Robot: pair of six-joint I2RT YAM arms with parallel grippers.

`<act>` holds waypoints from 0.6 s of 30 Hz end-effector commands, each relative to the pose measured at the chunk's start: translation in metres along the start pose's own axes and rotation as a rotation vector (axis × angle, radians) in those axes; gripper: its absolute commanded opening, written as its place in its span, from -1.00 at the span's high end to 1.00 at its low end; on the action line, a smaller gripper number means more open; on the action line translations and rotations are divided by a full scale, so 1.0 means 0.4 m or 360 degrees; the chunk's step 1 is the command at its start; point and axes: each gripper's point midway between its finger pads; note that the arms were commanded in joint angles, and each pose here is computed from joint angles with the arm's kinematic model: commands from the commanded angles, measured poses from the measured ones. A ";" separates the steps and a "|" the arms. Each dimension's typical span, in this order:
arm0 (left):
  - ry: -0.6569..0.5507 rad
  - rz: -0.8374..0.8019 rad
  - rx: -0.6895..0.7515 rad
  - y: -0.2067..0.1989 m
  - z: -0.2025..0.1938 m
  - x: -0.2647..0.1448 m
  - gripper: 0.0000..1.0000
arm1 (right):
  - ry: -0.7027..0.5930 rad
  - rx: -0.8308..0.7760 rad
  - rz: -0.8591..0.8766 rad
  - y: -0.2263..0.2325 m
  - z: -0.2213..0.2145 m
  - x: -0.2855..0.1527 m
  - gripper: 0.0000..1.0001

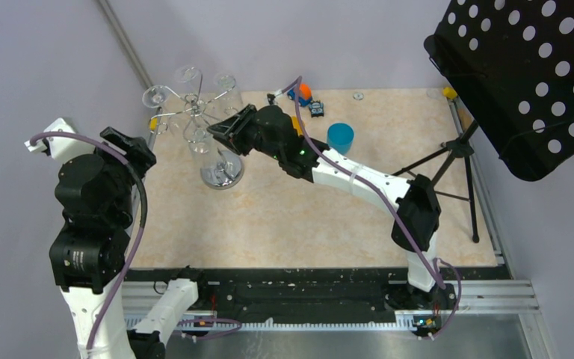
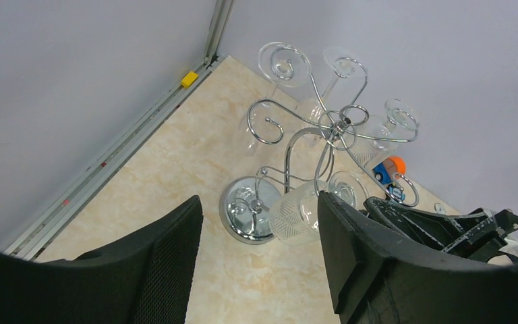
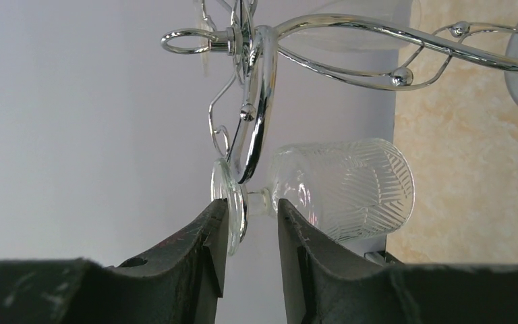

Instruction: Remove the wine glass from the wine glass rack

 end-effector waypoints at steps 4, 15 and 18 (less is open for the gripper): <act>-0.0065 -0.0003 0.0004 0.003 0.031 -0.015 -0.35 | 0.0041 0.0001 0.0189 0.091 -0.024 -0.006 0.35; -0.0049 -0.0018 0.0002 0.004 0.025 -0.024 -0.37 | 0.0130 0.0030 0.0246 0.105 -0.048 -0.003 0.44; -0.0051 -0.0017 -0.0001 0.006 0.026 -0.029 -0.37 | 0.0154 0.0043 0.0236 0.099 -0.056 0.003 0.46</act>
Point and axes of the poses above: each gripper's point midway between its finger pads, its own x axis out along the fingers, its own y axis along the line the jaws close on, z = x × y, and after that the axes turned 4 degrees about x, right-handed
